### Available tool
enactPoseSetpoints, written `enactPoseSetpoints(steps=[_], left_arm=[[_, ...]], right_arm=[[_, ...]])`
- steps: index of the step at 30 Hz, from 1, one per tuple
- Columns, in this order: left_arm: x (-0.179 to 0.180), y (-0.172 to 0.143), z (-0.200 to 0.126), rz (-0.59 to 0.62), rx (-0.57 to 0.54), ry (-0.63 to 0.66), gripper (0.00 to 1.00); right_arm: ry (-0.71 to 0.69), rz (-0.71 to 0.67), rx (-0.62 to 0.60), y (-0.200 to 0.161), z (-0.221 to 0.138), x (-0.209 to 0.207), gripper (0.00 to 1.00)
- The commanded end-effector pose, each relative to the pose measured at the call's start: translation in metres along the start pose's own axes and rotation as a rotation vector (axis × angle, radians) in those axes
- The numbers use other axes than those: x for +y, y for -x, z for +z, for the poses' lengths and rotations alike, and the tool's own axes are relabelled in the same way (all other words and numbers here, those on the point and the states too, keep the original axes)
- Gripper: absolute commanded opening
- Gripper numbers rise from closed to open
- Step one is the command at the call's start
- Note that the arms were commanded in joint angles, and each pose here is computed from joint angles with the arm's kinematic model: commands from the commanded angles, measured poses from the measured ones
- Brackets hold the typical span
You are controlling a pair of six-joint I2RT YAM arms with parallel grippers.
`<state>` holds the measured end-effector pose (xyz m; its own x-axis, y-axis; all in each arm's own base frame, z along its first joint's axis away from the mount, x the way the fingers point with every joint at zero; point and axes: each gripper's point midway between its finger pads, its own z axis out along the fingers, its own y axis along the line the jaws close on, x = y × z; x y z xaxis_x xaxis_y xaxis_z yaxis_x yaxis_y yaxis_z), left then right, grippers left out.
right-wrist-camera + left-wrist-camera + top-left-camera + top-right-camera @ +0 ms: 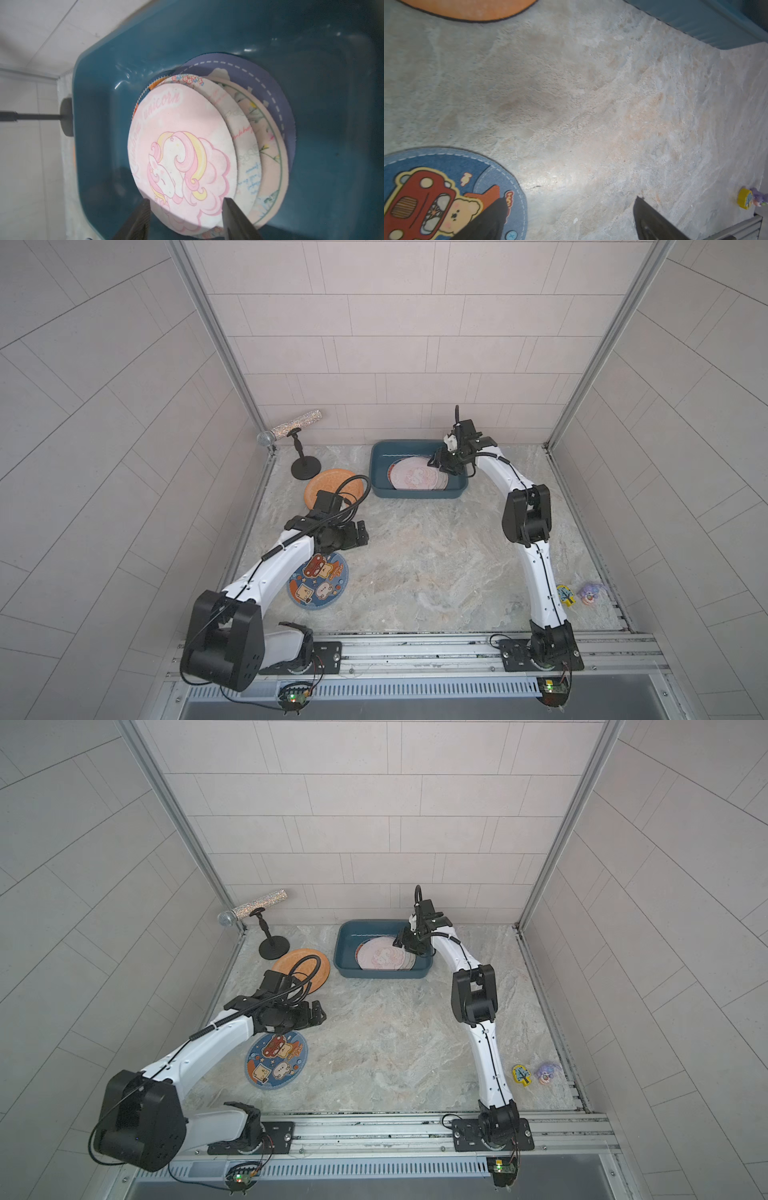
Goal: Put the coasters into the storage box
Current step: Place the coaster in the storage box.
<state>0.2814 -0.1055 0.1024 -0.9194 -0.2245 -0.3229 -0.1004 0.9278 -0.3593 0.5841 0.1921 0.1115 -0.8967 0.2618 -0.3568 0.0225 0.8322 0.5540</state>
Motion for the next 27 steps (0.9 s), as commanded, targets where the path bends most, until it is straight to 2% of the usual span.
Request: enactPoseSetpoints(steps=[1, 8, 12, 18, 27], left_arm=[[0.032, -0.005, -0.008, -0.057, -0.013, 0.136, 1.00], [0.080, -0.007, -0.019, -0.143, -0.042, 0.302, 1.00], [0.107, -0.017, -0.021, -0.239, -0.036, 0.372, 1.00], [0.135, -0.027, -0.018, -0.466, -0.031, 0.354, 1.00], [0.169, -0.039, -0.023, -0.644, -0.046, 0.369, 1.00]], right_arm=[[-0.029, -0.058, -0.019, 0.002, -0.026, 0.011, 0.67], [-0.009, -0.112, -0.031, -0.004, -0.055, 0.031, 0.75], [0.022, -0.155, -0.017, -0.020, -0.071, 0.048, 0.80], [0.072, -0.200, -0.007, -0.054, -0.092, 0.069, 0.87], [0.113, -0.242, 0.026, -0.110, -0.112, 0.087, 0.99]])
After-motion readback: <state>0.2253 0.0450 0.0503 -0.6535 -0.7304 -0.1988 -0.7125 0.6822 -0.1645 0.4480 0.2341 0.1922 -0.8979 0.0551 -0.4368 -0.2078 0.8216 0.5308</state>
